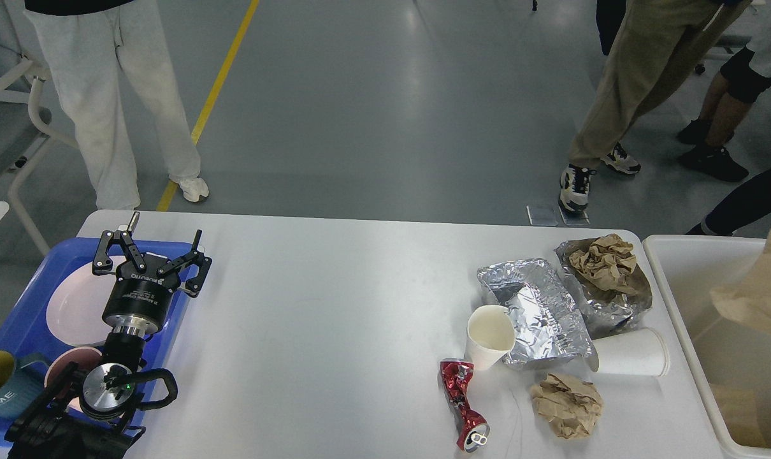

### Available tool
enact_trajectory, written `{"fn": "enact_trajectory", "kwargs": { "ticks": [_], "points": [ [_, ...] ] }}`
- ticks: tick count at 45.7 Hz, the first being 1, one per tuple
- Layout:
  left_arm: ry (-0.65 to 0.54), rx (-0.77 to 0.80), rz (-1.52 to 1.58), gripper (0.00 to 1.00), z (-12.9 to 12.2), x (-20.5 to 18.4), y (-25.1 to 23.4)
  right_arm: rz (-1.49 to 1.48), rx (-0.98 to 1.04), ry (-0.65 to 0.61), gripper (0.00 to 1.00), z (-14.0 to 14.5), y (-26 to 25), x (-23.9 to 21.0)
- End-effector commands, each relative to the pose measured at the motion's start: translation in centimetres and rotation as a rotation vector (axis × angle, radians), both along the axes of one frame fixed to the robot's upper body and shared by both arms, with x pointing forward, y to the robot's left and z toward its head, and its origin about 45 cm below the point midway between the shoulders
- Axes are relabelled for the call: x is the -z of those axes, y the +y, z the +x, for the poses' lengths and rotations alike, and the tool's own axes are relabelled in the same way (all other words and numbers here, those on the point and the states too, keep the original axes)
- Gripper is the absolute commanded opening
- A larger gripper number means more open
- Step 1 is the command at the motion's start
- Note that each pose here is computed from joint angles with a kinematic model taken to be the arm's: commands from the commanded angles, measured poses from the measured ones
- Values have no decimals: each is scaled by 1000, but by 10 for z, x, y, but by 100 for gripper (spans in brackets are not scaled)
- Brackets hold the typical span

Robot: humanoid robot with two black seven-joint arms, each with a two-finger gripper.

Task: Tidy desktop
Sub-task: 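Lift the brown paper bag and drop it into the white bin, then withdraw the right gripper from the white bin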

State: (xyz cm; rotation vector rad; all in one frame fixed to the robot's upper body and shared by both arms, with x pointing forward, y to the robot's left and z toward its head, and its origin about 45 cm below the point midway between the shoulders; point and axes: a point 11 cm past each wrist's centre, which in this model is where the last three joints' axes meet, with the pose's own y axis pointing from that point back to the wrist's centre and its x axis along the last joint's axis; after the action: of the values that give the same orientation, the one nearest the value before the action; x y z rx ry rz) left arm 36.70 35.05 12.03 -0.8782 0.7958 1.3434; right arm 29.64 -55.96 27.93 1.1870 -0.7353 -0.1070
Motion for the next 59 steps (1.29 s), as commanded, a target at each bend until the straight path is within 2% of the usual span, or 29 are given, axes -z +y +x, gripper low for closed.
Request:
{"fn": "enact_trajectory", "kwargs": {
  "ticks": [1, 11, 15, 21, 41, 42, 43, 45, 46, 49, 59],
  "points": [
    [0, 0, 0, 96, 0, 0, 0, -51, 45, -65, 0, -24, -28, 59],
    [0, 0, 0, 96, 0, 0, 0, -106, 98, -122, 0, -46, -54, 148],
    [-1, -1, 0, 96, 0, 0, 0, -136, 99, -118, 0, -60, -54, 187],
    [0, 0, 0, 96, 0, 0, 0, -181, 34, -121, 0, -66, -33, 232],
    [-1, -1, 0, 96, 0, 0, 0, -181, 5, -122, 0, -79, -4, 266],
    [-1, -1, 0, 96, 0, 0, 0, -186, 5, -132, 5, -78, -4, 265],
    [-1, -1, 0, 96, 0, 0, 0, -193, 7, -147, 26, -78, -5, 265],
    [-1, -1, 0, 96, 0, 0, 0, -219, -2, -184, 78, -75, -7, 261],
    [0, 0, 0, 96, 0, 0, 0, -237, -8, -207, 100, -73, -8, 259],
    [0, -1, -1, 96, 0, 0, 0, -261, -18, -246, 100, -73, -7, 259],
    [-1, -1, 0, 96, 0, 0, 0, -264, -27, -236, 100, -82, -4, 265]
  ]
}}
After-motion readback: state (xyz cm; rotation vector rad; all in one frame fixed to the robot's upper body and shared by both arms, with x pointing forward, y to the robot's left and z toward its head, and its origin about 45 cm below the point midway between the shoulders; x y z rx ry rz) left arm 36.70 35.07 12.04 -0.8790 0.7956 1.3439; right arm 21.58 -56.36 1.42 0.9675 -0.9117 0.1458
